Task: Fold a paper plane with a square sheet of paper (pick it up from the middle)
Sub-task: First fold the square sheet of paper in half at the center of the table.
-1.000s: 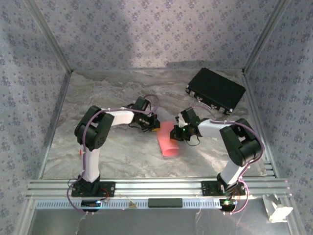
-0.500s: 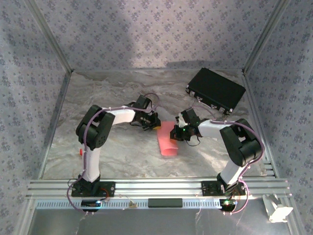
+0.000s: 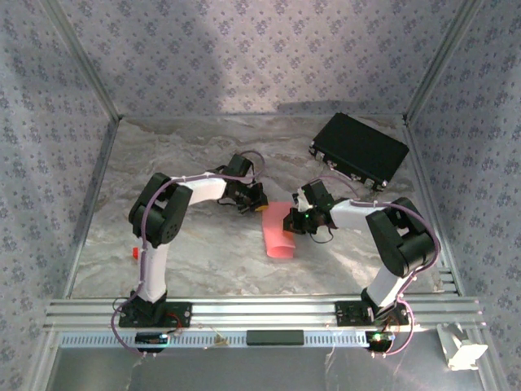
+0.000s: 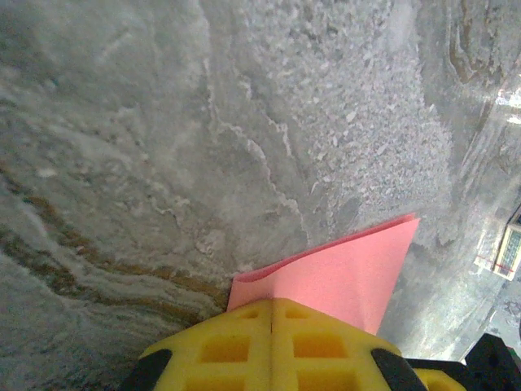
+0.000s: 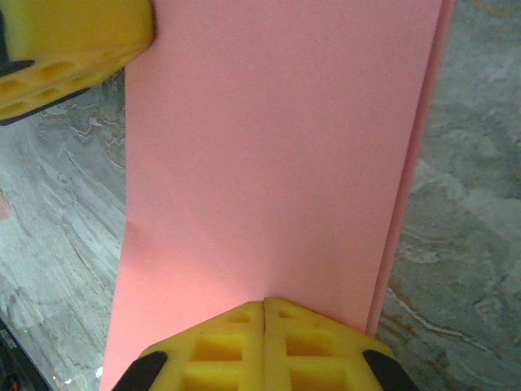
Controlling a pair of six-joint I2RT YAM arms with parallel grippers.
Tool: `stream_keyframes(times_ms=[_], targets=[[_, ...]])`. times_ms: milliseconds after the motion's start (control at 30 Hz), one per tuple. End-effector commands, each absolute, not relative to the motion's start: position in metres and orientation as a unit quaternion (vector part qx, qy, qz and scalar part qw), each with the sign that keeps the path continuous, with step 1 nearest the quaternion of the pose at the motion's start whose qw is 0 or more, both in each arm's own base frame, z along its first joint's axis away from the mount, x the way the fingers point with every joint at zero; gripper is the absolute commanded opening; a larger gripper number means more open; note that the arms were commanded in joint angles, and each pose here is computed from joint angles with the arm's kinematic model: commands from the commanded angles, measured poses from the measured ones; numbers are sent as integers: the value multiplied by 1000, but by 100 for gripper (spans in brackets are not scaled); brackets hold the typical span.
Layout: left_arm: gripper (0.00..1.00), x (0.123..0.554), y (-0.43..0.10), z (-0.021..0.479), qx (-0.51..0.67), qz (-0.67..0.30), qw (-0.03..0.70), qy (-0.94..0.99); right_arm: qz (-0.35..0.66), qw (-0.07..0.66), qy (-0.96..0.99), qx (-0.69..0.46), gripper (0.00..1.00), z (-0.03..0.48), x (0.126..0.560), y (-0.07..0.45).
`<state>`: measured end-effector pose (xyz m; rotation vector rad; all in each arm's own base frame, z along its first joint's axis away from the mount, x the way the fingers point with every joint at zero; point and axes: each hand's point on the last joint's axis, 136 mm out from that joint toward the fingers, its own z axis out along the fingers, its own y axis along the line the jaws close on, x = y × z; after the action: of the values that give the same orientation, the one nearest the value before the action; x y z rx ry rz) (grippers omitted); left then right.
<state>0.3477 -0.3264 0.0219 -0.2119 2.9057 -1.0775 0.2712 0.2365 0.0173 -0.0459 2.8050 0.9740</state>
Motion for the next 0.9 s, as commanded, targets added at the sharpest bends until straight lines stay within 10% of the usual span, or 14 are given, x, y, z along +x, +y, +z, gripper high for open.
stream_keyframes(times_ms=[0,867], targets=[[0,377,-298,3,-119,-287,55,949,261,18,965,6,0,-18,235,206],[0,399,-302,29,-138,-298,89,940,252,29,967,7,0,-15,245,206]])
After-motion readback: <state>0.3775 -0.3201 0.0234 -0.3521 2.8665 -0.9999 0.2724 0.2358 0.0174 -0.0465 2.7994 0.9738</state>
